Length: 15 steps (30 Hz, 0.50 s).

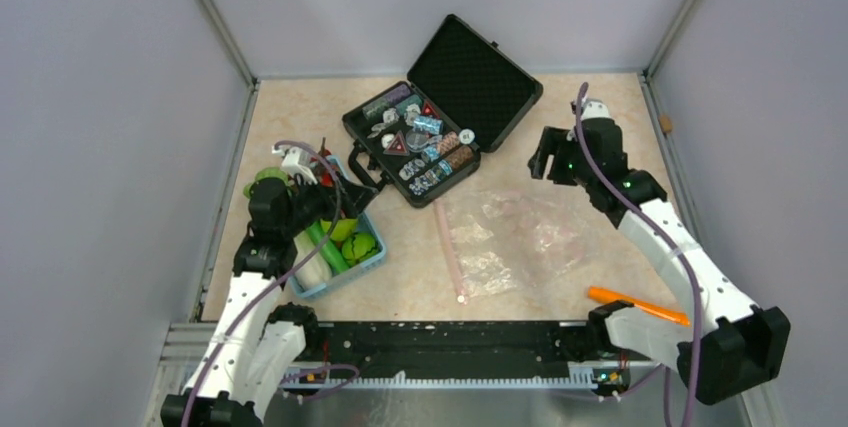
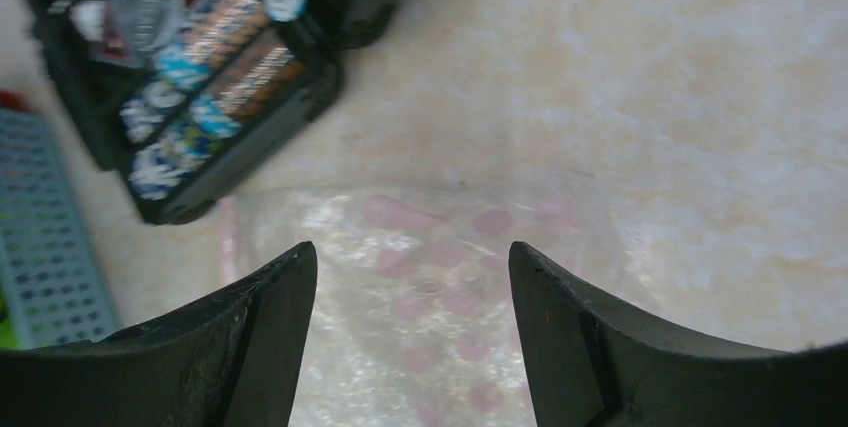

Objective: Place the food in the zip-top bag and seal the zipper
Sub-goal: Adjust the zipper food storage bag at the center of the board, then pick up the zipper food storage bag at the center of the board.

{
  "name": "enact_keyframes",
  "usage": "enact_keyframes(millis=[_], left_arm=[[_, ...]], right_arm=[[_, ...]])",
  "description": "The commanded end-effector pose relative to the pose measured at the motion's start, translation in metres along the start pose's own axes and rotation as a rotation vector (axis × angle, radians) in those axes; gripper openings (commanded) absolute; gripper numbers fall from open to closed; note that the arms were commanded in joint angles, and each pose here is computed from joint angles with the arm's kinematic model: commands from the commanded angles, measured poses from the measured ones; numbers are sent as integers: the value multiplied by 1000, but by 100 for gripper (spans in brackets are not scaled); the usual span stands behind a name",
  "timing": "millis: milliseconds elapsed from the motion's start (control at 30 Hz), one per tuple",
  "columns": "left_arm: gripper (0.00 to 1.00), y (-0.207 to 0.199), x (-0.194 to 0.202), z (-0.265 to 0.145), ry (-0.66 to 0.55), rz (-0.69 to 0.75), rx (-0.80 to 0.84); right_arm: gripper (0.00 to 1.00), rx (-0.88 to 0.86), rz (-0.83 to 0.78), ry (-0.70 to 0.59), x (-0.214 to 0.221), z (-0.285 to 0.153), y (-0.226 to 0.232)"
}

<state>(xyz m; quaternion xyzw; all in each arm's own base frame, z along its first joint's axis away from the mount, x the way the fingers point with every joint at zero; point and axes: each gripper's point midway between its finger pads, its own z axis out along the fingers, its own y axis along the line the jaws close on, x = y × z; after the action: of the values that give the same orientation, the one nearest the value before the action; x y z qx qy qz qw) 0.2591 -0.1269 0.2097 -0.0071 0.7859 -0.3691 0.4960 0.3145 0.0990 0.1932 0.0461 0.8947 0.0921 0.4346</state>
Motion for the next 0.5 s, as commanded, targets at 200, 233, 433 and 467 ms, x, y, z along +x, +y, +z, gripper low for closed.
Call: enact_keyframes(millis=[200, 233, 433, 467], left_arm=[[99, 6, -14, 2, -34, -21, -56], [99, 6, -14, 0, -42, -20, -64], [99, 12, -24, -17, -138, -5, -139], [99, 12, -26, -20, -158, -4, -147]], right_arm=[[66, -384, -189, 163, 77, -15, 136], [65, -369, -201, 185, 89, -11, 140], [61, -390, -225, 239, 134, -6, 172], [61, -405, -225, 241, 140, -6, 180]])
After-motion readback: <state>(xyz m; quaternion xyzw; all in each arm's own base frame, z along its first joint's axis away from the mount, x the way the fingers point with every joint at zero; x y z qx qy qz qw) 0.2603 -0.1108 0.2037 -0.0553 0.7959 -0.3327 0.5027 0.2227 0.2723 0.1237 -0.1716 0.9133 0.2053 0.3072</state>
